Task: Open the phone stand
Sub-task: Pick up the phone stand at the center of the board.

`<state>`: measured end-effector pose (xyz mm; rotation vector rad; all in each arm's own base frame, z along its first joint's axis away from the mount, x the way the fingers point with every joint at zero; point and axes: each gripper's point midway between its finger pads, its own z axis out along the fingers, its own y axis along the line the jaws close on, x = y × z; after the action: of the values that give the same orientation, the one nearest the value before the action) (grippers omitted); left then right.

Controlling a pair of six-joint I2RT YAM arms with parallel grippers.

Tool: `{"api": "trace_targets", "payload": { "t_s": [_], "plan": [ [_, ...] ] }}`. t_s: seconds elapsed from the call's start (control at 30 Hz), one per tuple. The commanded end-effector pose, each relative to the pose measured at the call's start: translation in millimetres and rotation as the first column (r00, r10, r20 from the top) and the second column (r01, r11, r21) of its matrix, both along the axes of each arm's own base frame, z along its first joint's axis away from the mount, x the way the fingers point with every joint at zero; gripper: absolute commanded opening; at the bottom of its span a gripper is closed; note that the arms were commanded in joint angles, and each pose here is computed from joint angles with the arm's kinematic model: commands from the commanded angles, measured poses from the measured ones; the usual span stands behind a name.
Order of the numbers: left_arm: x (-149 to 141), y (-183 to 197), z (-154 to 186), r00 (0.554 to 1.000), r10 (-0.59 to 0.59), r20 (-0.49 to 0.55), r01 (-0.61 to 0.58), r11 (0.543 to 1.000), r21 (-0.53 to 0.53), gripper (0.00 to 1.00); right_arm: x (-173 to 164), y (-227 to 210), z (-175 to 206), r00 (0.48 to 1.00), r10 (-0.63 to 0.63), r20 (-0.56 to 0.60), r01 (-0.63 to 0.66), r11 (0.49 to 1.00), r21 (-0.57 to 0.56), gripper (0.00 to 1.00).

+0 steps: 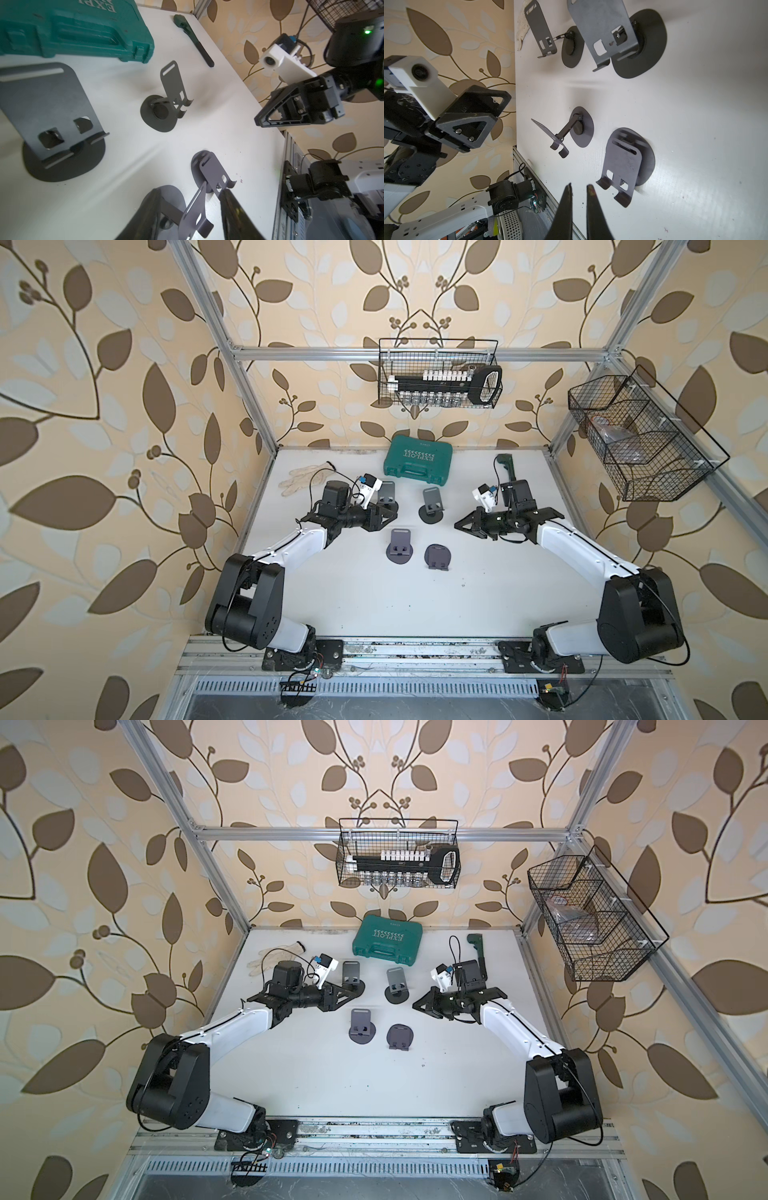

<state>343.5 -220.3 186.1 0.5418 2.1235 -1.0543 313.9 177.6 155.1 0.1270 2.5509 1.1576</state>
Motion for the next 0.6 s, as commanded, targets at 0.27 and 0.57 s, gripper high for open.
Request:
{"api": "trace_targets", "payload": {
  "t_s": [0.27,0.57],
  "plan": [
    [-62,-99,22,0.95,-0.154,-0.27,0.192,0.974,0.118,0.53,-19,-33,12,0.99,-0.082,0.118,0.092,0.993,-0.077,0.11],
    [-67,-149,-50,0.921,-0.1,-0.377,0.233,0.916,0.326,0.51,-56,-54,-33,0.981,-0.186,0.047,0.189,0.979,-0.076,0.11]
  ]
}}
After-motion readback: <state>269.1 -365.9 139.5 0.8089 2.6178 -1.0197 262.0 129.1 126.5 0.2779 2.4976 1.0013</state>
